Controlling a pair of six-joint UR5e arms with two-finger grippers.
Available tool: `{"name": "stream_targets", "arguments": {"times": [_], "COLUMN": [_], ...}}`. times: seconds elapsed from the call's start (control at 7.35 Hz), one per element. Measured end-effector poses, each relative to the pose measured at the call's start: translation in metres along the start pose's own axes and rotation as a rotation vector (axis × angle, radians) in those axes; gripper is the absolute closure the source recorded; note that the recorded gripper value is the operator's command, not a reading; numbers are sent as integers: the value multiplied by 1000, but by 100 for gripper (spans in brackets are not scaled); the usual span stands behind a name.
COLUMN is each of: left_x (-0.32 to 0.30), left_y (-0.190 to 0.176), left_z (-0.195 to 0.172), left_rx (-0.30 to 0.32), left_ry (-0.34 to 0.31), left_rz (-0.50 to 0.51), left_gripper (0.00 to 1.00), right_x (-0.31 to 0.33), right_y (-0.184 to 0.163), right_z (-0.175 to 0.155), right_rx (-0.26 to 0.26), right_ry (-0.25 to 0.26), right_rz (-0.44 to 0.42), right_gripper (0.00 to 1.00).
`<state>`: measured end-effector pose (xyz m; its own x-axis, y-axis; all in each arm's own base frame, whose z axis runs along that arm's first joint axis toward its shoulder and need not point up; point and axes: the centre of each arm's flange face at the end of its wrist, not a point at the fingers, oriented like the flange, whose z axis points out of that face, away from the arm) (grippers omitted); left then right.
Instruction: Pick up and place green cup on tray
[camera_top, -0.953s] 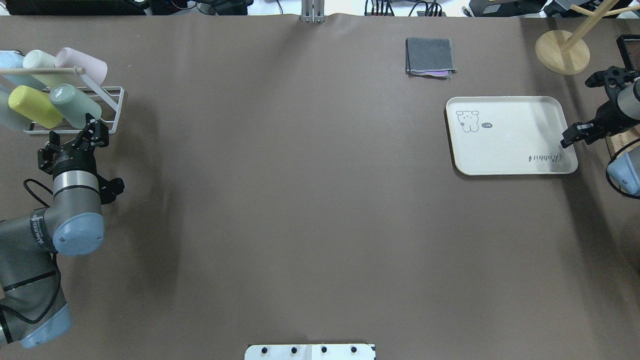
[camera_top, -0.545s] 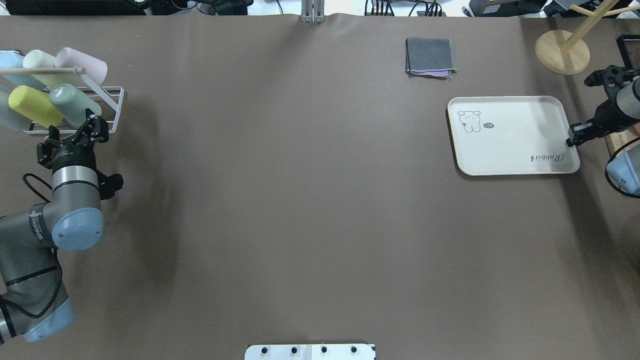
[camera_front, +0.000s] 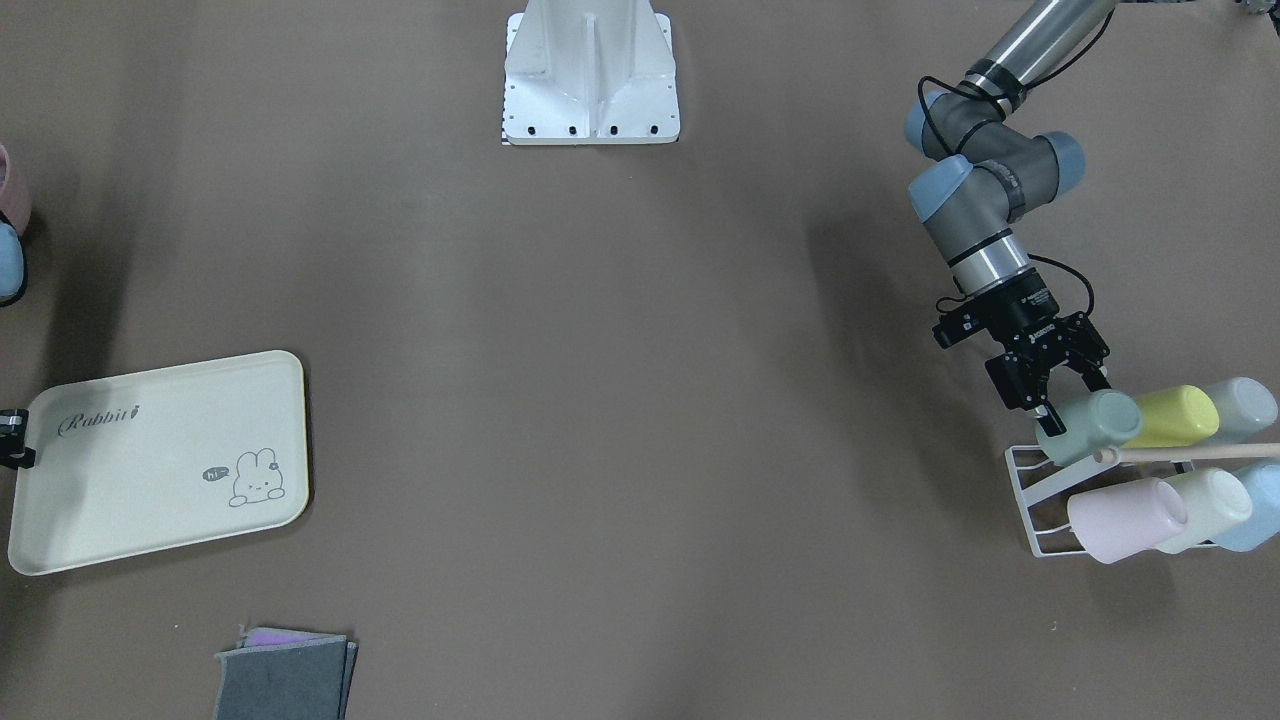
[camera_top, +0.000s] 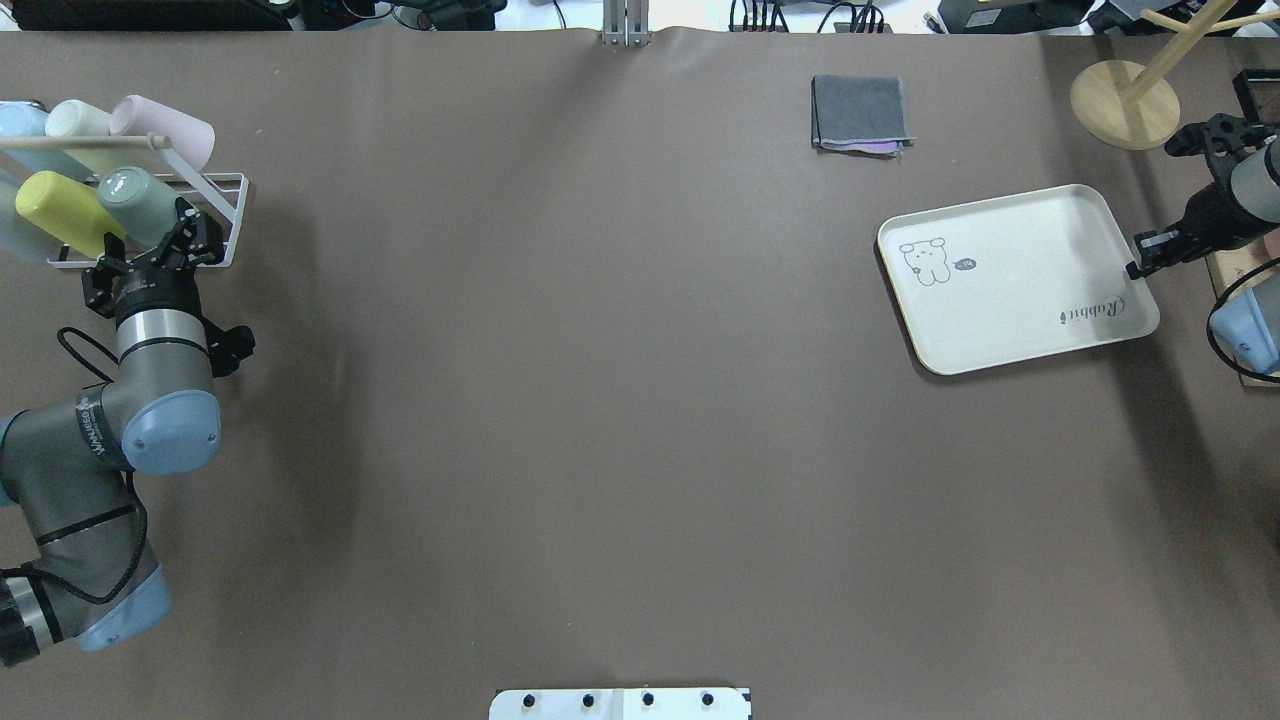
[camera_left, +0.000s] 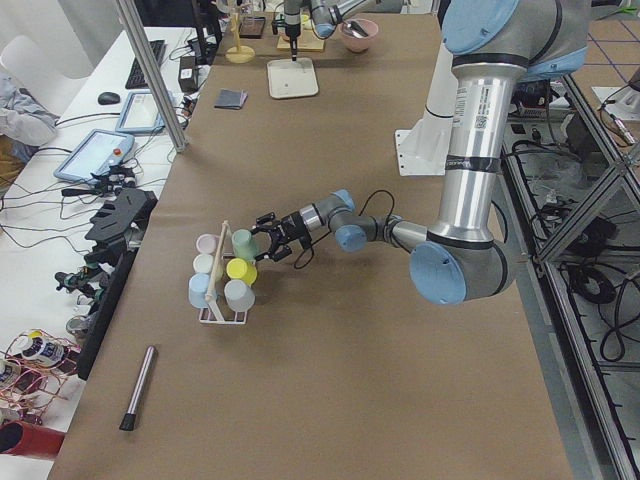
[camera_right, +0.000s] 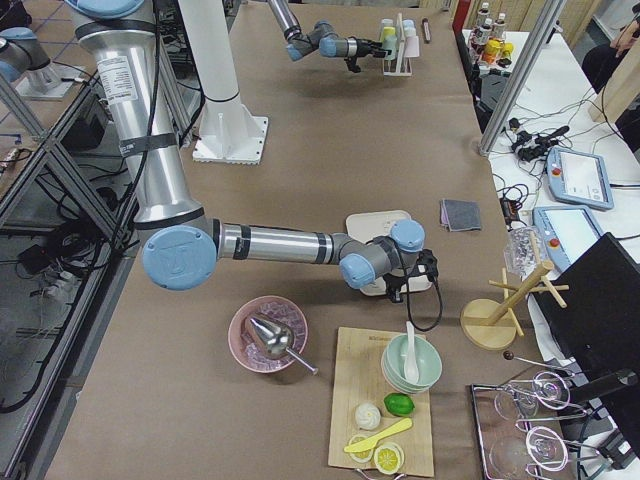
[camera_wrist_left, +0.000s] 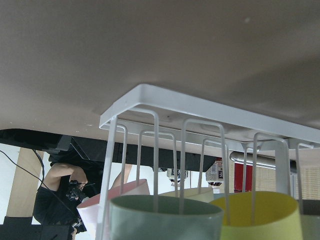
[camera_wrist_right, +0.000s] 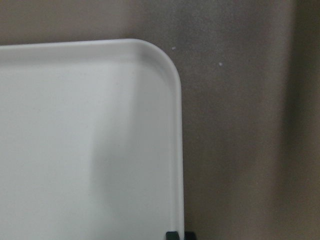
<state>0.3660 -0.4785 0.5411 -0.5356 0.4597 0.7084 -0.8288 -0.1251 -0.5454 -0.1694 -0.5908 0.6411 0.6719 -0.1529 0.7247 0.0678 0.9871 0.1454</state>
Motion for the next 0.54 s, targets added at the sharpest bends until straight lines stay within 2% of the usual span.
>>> {"name": "stream_targets", "arguments": {"times": [0.27, 0.54], "left_x": [-8, -8], "left_y": [-3, -8], "left_z": [9, 17], "left_rx": [-6, -10], "left_ry": [8, 9], "left_rz": [-2, -8], "left_gripper": [7, 7], "right_x": [-8, -1], "right_y": [-11, -15], "right_z": [-29, -66], "right_rx": [31, 47], "right_ry": [-61, -151], "right_rz": [52, 115], "right_gripper": [100, 100]}}
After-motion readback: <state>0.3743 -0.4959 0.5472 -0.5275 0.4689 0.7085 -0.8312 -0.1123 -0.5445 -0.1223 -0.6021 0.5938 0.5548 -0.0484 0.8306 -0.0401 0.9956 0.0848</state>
